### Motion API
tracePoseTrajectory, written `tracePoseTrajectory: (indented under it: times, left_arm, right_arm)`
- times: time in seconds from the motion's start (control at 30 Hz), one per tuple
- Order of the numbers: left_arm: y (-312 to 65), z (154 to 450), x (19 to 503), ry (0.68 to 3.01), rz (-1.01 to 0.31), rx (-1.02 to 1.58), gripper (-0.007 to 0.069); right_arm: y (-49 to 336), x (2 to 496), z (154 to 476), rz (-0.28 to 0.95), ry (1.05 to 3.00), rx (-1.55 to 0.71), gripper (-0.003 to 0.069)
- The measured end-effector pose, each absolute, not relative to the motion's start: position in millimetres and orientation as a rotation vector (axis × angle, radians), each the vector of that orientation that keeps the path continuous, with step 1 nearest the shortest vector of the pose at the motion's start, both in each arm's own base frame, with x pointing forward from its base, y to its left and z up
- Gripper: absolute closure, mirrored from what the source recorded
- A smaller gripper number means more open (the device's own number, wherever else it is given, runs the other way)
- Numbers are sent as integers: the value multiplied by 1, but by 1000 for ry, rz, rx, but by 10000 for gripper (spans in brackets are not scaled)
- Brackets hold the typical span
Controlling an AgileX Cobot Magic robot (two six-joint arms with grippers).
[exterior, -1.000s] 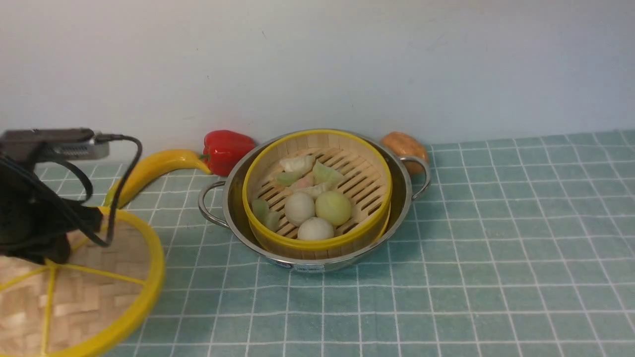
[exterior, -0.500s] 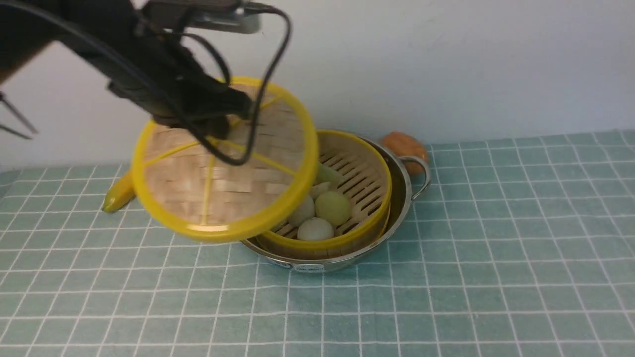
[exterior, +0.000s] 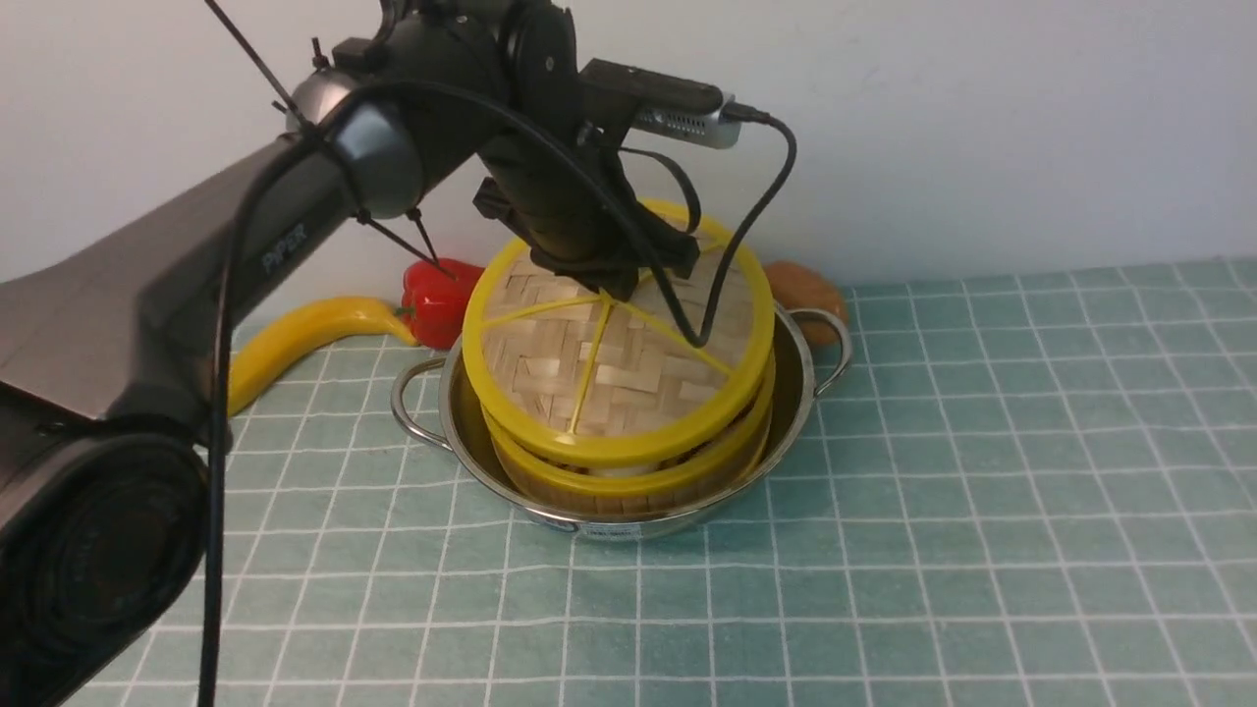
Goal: Place the steamer in the pot on the blue tablecloth, and put the lid on the steamer.
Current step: 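Place the yellow bamboo steamer lid onto the steamer in the pot with the left gripper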
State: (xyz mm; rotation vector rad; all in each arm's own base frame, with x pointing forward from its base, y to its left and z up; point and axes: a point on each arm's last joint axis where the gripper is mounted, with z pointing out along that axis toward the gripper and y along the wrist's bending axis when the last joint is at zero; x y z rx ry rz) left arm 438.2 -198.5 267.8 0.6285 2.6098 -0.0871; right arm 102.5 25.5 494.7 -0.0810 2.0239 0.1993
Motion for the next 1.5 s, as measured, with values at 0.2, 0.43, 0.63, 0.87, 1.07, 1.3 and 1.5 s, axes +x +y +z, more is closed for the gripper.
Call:
tracePoseTrajectory:
  times: [0.2, 0.43, 0.63, 0.87, 1.07, 1.3, 1.5]
  left_arm:
    - [-200, 256, 441, 2643, -81, 635, 508]
    - [-202, 246, 442, 2670, -97, 634, 508]
    - [-203, 241, 445, 2665, -98, 635, 508]
    - [-204, 240, 446, 2656, -99, 634, 508]
    - [-204, 241, 446, 2655, -100, 634, 508]
    - [-208, 258, 447, 2628, -108, 635, 508]
    - [-210, 244, 449, 2677, -96, 648, 508]
  right_arm:
    - [26, 99, 495, 228, 2021, -77, 171]
    - [28, 100, 494, 254, 2030, -81, 171]
    - [28, 100, 494, 254, 2030, -81, 171]
    - [28, 100, 494, 255, 2030, -80, 171]
    - [28, 100, 494, 255, 2030, -80, 171]
    - [28, 100, 494, 255, 2030, -80, 171]
    - [28, 100, 493, 253, 2035, -81, 190]
